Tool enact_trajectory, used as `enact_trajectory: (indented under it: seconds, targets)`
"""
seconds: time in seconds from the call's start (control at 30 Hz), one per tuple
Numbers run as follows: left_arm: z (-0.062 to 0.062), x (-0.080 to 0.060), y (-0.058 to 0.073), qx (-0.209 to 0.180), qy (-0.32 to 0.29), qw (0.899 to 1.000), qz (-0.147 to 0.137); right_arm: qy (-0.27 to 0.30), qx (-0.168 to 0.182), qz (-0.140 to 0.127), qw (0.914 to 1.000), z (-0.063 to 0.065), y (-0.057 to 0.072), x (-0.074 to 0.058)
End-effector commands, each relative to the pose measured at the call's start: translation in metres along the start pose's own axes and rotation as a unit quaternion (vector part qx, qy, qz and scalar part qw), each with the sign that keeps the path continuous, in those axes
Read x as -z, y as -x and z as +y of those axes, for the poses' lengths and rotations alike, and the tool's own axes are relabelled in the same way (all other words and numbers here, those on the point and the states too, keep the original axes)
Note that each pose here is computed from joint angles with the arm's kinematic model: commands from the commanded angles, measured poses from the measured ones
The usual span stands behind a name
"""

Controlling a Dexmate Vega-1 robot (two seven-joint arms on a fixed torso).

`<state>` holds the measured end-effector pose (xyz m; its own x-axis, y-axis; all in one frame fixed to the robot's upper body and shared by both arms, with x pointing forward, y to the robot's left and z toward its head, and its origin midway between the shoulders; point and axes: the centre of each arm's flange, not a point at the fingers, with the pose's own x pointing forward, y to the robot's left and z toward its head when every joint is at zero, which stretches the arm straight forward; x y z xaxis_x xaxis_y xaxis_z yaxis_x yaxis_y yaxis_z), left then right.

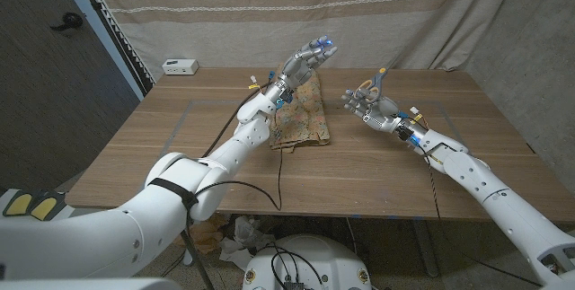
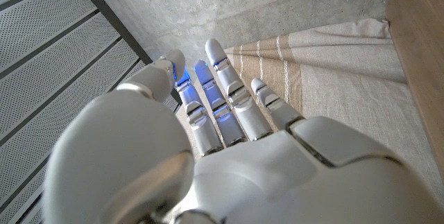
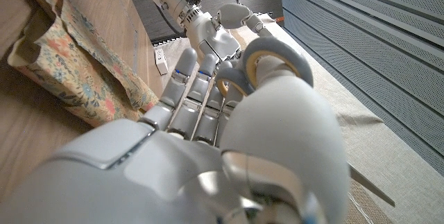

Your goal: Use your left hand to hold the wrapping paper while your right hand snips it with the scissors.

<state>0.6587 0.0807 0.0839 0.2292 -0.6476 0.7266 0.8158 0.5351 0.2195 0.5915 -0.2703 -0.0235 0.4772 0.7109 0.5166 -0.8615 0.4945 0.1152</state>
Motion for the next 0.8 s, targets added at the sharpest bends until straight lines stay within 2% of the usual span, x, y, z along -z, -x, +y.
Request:
enact_trajectory:
  seconds: [0.03,0.27,0.43,0.63,0.8]
  targets:
    - [0.007,-0.008,0.009,-0.009,-0.003,1.0,0.002,0.009,0.022,0.01,0.9997,0.003,0.003,-0.003]
    - [0.017,-0.017,0.013,-0.028,-0.012,1.0,-0.002,0.023,0.034,0.018,0.999,0.009,0.006,-0.01]
    - [0.021,-0.023,0.014,-0.038,-0.024,0.999,-0.002,0.025,0.053,0.024,0.998,0.017,0.013,-0.018]
    - [0.024,-0.019,0.013,-0.047,-0.018,0.999,0.0,0.03,0.066,0.029,0.9969,0.017,0.022,-0.024]
    - [0.025,-0.019,0.016,-0.056,-0.025,0.998,0.005,0.024,0.062,0.032,0.9973,0.017,0.026,-0.025]
